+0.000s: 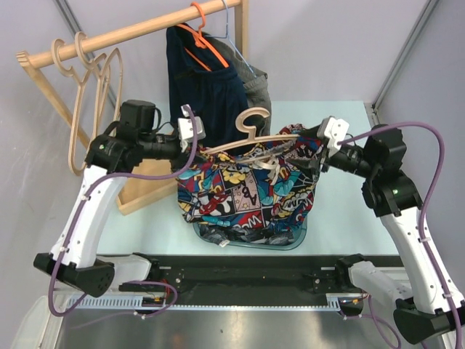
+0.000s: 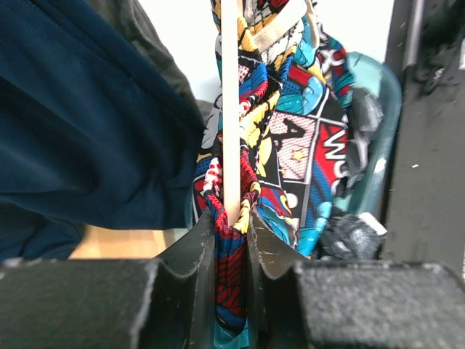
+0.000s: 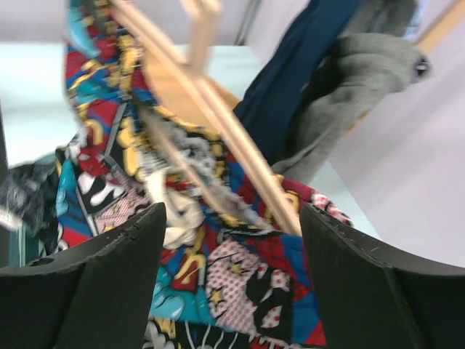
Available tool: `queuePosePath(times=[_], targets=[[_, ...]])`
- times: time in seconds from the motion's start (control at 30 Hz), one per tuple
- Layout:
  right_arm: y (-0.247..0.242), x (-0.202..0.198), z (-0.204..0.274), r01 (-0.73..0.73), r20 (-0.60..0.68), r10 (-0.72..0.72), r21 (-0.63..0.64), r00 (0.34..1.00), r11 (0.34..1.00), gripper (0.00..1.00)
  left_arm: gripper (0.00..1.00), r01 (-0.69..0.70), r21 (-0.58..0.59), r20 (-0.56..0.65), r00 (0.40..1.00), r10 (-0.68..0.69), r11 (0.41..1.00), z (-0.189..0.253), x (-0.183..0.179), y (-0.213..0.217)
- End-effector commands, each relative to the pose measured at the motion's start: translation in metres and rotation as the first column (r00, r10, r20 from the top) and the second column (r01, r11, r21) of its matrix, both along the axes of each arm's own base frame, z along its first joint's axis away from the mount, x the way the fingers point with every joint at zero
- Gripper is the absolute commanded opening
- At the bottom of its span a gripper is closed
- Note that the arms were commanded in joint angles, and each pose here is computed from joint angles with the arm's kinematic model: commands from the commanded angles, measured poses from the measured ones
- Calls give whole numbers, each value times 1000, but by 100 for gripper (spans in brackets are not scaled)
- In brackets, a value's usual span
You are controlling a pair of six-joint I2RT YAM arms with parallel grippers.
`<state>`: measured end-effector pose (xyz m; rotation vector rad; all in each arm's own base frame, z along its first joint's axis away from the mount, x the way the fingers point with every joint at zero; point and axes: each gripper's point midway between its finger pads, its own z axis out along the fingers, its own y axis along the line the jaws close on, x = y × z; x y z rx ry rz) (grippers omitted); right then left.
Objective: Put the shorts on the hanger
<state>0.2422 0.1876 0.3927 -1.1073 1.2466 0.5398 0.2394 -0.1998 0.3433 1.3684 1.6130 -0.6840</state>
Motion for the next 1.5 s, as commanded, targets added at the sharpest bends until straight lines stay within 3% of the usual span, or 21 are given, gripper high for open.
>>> queuePosePath(times=[0.0, 0.3, 0.7, 0.8, 0.87, 0.93, 0.97, 1.1, 1.17, 1.33, 1.47], targets=[[-5, 9, 57, 83, 75, -94, 138, 993, 987, 80, 0, 1, -59, -48, 999, -4, 998, 29, -38, 6], [-23, 23, 92, 213, 118, -247, 246, 962, 946, 87, 0, -209, -84, -1, 978, 210, 974, 34, -82, 45], [-27, 11, 95, 230, 64, -254, 258, 965, 938, 89, 0, -463, -42, -13, 886, 463, 885, 6, -137, 103], [-27, 7, 91, 229, 51, -249, 246, 967, 942, 89, 0, -558, -33, 11, 829, 559, 829, 1, -149, 120], [-27, 3, 89, 232, 43, -249, 241, 968, 942, 89, 0, -657, -47, 40, 752, 658, 753, 6, -148, 137], [-25, 1, 87, 228, 38, -243, 237, 969, 945, 89, 0, -753, -58, 62, 652, 755, 655, 11, -142, 155], [-25, 0, 86, 230, 35, -245, 235, 969, 944, 89, 0, -822, -55, 60, 564, 824, 567, 12, -138, 171], [-19, -1, 84, 216, 43, -231, 222, 972, 951, 90, 0, -892, -103, 38, 439, 898, 441, 35, -124, 185], [-19, -2, 85, 217, 55, -234, 217, 971, 952, 90, 0, -932, -97, 3, 351, 937, 349, 43, -107, 195], [-20, -3, 83, 223, 68, -241, 199, 968, 954, 90, 0, -935, -213, -77, 304, 949, 283, 92, -78, 193], [-21, -1, 79, 238, 61, -253, 187, 966, 953, 90, 0, -910, -281, -130, 351, 927, 305, 126, -41, 181]])
